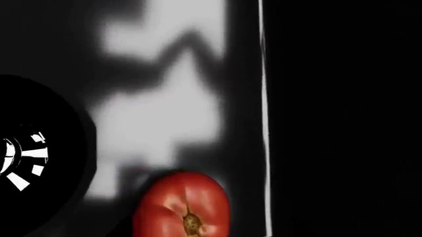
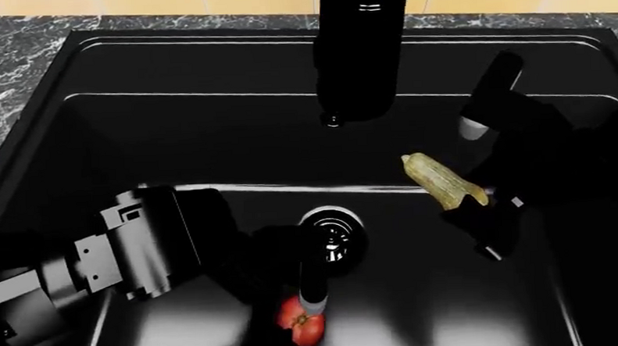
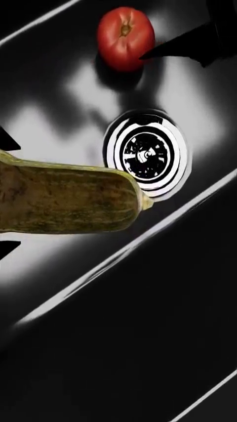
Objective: Pick up the fruits and vegetables and place them in the sink. Turn on the sink faucet to wash them. Then turn the sink off and put them in the tray.
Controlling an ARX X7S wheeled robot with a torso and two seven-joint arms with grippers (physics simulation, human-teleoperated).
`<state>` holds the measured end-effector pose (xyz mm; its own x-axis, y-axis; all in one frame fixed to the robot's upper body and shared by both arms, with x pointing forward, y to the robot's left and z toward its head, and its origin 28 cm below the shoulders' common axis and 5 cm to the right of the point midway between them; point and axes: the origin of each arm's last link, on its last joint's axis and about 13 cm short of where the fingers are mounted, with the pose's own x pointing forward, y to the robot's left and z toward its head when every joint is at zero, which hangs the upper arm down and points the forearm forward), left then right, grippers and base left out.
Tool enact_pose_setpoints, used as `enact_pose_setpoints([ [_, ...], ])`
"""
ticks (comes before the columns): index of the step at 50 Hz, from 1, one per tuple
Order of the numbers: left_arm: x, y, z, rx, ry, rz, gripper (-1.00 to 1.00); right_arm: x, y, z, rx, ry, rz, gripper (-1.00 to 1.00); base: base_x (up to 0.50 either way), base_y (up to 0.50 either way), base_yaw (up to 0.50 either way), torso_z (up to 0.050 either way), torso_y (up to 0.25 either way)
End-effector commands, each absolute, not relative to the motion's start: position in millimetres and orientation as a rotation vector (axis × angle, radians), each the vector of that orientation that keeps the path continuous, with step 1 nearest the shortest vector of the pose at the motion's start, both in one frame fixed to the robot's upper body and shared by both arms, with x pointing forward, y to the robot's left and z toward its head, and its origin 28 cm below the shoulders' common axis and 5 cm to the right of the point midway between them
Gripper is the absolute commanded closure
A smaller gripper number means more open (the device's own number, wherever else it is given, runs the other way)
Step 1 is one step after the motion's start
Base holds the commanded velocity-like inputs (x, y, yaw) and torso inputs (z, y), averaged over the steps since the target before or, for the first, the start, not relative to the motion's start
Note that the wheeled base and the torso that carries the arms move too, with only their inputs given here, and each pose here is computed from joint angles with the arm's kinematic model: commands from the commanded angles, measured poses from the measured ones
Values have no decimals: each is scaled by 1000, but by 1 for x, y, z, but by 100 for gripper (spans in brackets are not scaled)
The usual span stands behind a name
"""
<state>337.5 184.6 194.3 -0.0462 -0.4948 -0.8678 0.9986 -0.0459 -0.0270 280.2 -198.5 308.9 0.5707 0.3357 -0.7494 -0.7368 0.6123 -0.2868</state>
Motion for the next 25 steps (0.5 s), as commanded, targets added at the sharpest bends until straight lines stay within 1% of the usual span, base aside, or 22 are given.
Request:
enact_pose_setpoints([
  [1, 339, 184, 189, 852, 832, -1438, -100, 280, -198, 319, -642, 667, 675, 100, 0, 0, 0, 3, -232],
  [5, 339, 184, 189, 852, 833, -1431, -100, 280, -198, 319, -641, 668, 676, 100, 0, 0, 0, 4, -250],
  [7, 340, 184, 188, 848, 834, -1436, -100, 280, -199, 319, -642, 667, 675, 100, 0, 0, 0, 4, -119],
  [25, 338, 180, 177, 839, 845, -1480, -100, 281, -199, 320, -646, 664, 673, 100, 0, 0, 0, 0, 0],
])
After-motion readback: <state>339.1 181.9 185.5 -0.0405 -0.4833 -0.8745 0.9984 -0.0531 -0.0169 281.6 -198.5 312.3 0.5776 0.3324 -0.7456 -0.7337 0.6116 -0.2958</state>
